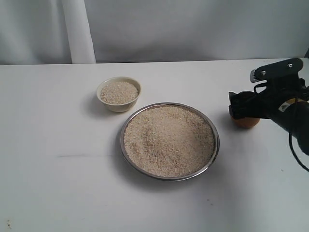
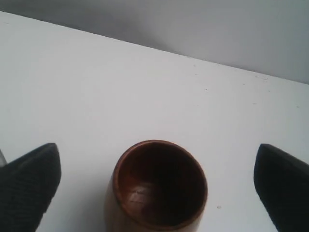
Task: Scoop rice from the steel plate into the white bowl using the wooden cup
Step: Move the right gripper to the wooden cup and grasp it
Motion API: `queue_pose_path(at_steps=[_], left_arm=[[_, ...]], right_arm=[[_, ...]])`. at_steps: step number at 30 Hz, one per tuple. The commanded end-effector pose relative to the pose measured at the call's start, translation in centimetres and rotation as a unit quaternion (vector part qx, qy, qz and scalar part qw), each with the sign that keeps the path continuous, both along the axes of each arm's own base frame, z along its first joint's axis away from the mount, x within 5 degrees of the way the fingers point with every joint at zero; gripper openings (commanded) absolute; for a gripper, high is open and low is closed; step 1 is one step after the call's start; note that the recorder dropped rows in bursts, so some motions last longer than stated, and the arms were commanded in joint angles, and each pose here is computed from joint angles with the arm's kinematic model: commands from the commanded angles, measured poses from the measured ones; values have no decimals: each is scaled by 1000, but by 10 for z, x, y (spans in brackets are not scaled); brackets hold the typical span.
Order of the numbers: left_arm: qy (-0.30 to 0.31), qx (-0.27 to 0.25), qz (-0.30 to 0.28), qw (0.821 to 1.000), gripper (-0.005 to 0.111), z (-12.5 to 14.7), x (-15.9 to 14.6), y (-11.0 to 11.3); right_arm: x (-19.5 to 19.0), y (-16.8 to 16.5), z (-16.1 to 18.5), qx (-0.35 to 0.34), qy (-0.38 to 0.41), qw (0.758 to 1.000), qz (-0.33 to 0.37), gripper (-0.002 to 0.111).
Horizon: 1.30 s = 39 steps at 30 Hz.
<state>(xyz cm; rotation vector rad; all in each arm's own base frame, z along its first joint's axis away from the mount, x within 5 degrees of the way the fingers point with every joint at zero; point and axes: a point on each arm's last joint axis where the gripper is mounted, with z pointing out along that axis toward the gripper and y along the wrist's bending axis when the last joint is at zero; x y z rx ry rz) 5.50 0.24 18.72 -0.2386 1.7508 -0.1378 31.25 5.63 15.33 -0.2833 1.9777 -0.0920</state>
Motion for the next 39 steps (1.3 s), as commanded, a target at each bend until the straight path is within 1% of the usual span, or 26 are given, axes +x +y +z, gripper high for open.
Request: queue_pose_path(at_steps=[1,9,15,19,28,32,39], left_arm=[[-7,-2,-2,1000,0,2,0,0],[-7,-2,-2,1000,0,2,0,0],[-7,-2,-2,1000,0,2,0,0],[-7,-2,-2,1000,0,2,0,0],[-7,-2,-2,1000,0,2,0,0],[-7,-2,-2,1000,0,2,0,0],[-7,-2,-2,1000,0,2,0,0]], right_arm=[[6,-1,-13,19,-32,999,-9,105],[10,-2,-52,7,-25,1000,-14,105],[12,-6,-70,4,-47,998,-34,105],[15,-6,-75,1,-65,997,-34,105],[36,0,-90,6,-46,998,-33,105],[38,-1,-95,6,-55,998,-35,105],[39,-1,-93,6,-69,997,-38,105]])
